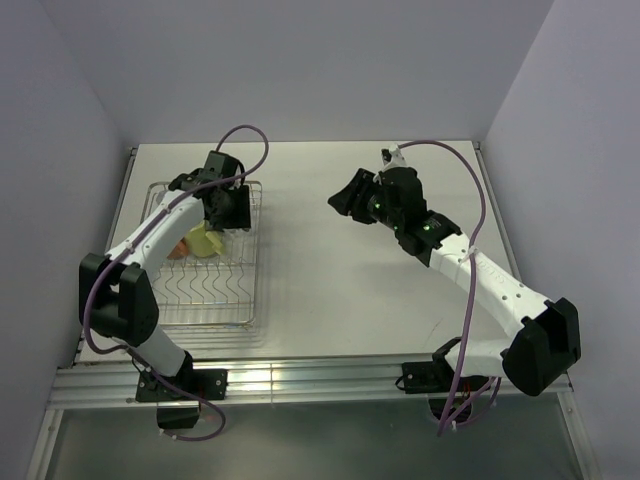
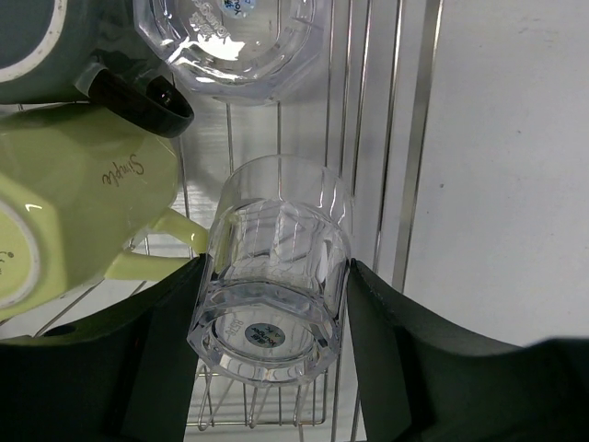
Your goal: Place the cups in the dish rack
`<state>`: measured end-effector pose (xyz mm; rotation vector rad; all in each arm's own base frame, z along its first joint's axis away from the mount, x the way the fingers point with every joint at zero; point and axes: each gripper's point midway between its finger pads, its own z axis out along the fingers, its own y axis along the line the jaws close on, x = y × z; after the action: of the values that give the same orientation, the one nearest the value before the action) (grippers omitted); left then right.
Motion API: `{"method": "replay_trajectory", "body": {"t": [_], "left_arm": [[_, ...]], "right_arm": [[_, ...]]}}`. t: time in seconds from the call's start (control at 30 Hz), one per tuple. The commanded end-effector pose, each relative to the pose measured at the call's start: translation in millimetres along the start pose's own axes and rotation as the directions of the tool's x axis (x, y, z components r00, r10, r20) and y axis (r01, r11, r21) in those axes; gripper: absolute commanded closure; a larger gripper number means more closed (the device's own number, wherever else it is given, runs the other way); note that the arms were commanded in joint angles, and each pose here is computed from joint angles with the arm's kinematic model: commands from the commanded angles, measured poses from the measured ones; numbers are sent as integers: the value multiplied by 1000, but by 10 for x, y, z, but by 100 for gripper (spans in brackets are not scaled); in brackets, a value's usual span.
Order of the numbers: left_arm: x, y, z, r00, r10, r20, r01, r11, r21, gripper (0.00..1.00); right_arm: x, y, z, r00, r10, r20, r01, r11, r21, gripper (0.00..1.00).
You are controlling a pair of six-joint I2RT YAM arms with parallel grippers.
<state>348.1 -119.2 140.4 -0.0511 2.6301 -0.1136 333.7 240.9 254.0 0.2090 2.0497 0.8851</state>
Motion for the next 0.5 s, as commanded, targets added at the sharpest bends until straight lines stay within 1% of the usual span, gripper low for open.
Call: {"method": "replay_trajectory", "body": {"t": [0.0,0.47], "left_arm": [[-210,-44,-43,998,27,60,-26,1000,-9,100],[-116,-22,274,999,47,-5,-47,996,-75,100]], "right_arm": [[-69,-17,-74,999,-22,32,22,1000,2,48],[-44,-74,-49,999,-23,28,22,1000,13,48]]}}
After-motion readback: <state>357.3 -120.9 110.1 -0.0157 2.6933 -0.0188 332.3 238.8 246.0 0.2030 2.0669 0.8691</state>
